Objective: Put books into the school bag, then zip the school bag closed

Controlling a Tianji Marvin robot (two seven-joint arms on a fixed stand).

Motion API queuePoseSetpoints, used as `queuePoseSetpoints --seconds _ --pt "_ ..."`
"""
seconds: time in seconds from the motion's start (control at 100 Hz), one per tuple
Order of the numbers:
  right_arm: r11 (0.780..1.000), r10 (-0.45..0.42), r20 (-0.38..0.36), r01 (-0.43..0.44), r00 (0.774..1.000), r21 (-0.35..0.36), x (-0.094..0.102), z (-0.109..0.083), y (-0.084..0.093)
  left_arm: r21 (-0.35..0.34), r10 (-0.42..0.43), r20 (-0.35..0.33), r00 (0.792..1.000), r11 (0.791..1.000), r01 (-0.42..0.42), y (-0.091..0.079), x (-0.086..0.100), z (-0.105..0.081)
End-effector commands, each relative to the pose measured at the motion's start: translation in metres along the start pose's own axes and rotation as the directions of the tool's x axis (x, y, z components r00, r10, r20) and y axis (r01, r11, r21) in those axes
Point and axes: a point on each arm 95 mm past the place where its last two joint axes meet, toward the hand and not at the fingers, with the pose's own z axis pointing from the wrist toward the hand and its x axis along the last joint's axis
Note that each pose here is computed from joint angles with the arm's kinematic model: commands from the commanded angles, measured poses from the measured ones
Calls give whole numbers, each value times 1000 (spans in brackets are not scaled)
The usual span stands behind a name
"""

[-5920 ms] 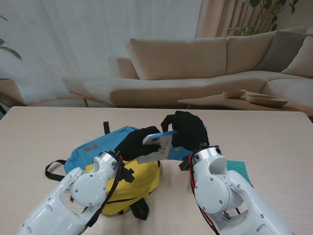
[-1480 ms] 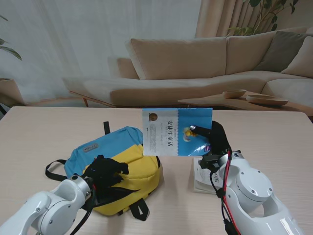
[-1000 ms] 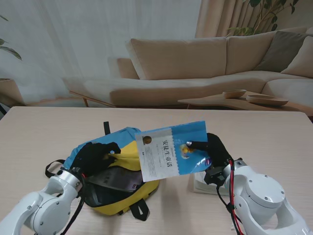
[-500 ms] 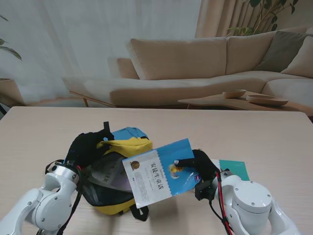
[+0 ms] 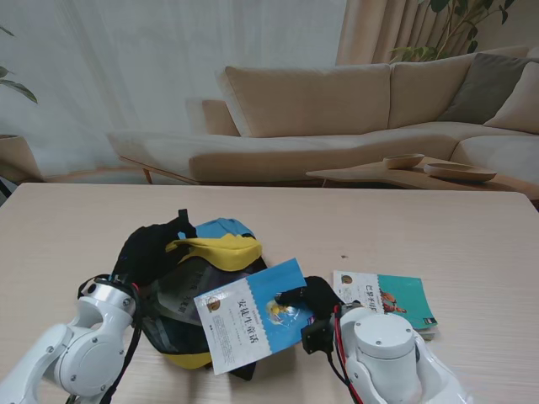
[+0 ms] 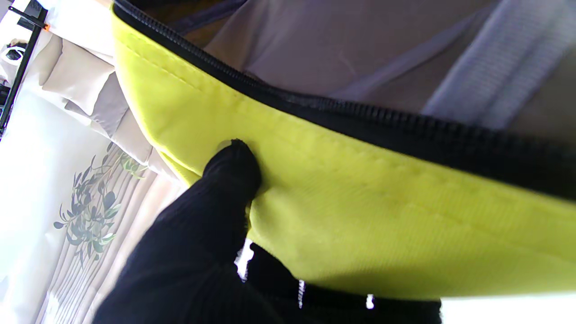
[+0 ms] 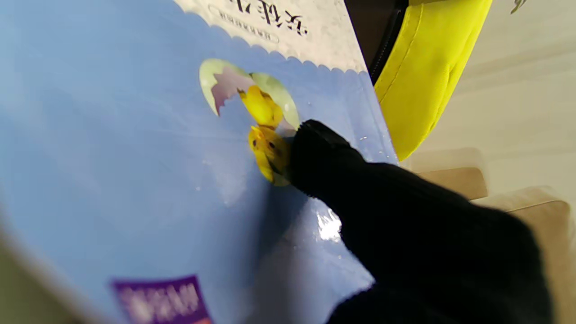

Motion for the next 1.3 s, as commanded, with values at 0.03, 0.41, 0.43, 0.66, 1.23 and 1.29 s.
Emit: queuePoseSetpoints --seconds 0.03,0.41,0.43,0.66,1.23,1.29 --pt "999 31 -2 -31 1000 40 9 4 -18 -20 -9 -17 1000 1000 8 -1 7 -1" --pt "996 82 71 -80 994 -32 22 21 -50 -28 -26 -36 999 999 25 3 14 -6" --pt "996 85 73 -83 994 -38 23 22 -51 -28 -26 -37 999 999 25 3 15 -6" --pt "985 142 109 -130 984 -110 30 38 -70 -30 -29 -37 999 999 28 5 19 -10" --pt "940 277 115 -243 954 -240 51 73 -104 -38 -44 -42 998 998 42 8 26 -17" --pt "936 285 116 -251 951 -245 52 77 -107 -43 -43 -41 998 998 41 9 26 -18"
